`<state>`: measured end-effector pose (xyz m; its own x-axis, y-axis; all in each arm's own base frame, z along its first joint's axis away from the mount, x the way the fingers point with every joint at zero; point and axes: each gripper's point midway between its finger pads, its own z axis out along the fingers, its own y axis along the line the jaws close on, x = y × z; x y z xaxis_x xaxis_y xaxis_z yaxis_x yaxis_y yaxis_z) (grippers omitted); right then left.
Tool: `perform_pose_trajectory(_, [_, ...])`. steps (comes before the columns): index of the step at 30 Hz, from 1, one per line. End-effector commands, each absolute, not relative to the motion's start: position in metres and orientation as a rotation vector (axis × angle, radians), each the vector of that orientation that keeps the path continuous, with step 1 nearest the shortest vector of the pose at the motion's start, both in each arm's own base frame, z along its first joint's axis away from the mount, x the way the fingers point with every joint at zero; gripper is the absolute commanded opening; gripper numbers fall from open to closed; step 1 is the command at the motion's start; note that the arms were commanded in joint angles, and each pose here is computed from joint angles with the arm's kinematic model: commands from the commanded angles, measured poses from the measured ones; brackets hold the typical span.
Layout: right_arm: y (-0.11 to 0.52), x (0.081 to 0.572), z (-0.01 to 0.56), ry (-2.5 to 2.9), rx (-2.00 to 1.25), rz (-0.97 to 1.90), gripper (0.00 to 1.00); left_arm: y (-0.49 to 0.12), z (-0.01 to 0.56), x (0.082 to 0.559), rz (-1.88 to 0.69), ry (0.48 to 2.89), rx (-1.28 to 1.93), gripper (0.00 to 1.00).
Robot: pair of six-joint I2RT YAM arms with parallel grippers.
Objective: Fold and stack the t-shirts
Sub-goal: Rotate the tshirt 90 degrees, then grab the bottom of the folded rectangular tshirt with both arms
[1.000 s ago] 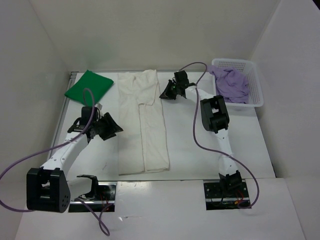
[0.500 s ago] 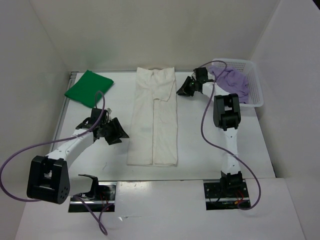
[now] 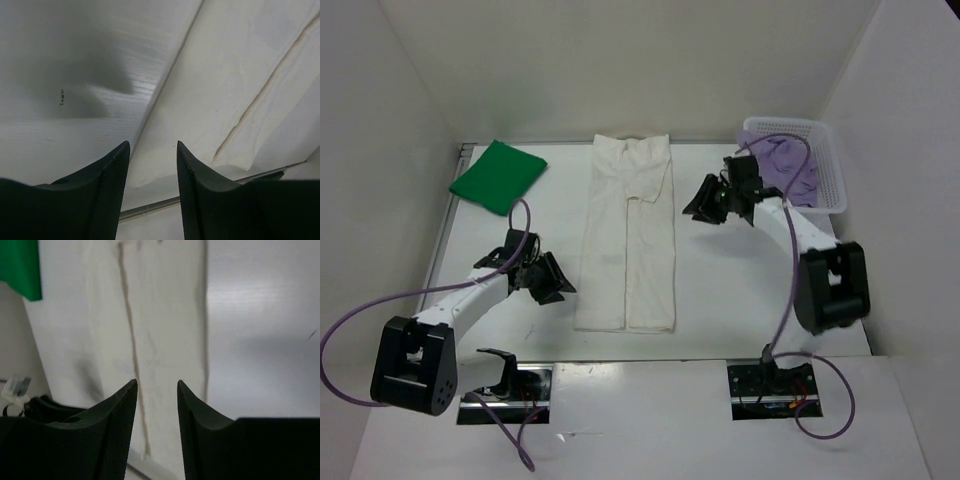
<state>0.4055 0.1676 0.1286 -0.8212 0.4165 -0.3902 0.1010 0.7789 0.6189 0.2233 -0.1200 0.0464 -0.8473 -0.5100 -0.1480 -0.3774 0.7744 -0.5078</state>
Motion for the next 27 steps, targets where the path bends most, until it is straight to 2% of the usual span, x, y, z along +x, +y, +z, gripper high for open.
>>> perform_pose_trajectory(1, [0.188,0.337,0.119,2.493,0.433,0.845,0.43,-0.117,0.049,0.219,-0.655,2.666,-0.779,0.5])
perform_pose_trajectory(3, [0.201,0.288,0.09,2.582,0.434,0.854,0.43,-0.118,0.038,0.207,-0.652,2.703,-0.795,0.5])
perform_pose_trajectory(5, [0.212,0.259,0.093,2.572,0.462,0.923,0.43,-0.123,0.033,0.202,-0.688,2.719,-0.811,0.5])
perform_pose_trajectory(6, [0.208,0.24,0.076,2.611,0.49,0.913,0.43,-0.128,0.033,0.198,-0.694,2.736,-0.773,0.5])
perform_pose_trajectory(9, [0.21,0.213,0.068,2.641,0.492,0.957,0.46,-0.133,0.028,0.191,-0.676,2.774,-0.761,0.5])
perform_pose_trajectory(14, [0.223,0.183,0.055,2.737,0.42,0.988,0.47,-0.137,0.019,0.182,-0.659,2.823,-0.775,0.5])
perform_pose_trajectory(23, [0.219,0.153,0.035,2.798,0.484,0.986,0.48,-0.139,0.011,0.165,-0.566,2.901,-0.779,0.49])
perform_pose_trajectory(27, [0.224,0.148,0.033,2.822,0.456,0.995,0.44,-0.137,0.008,0.162,-0.54,2.915,-0.788,0.49])
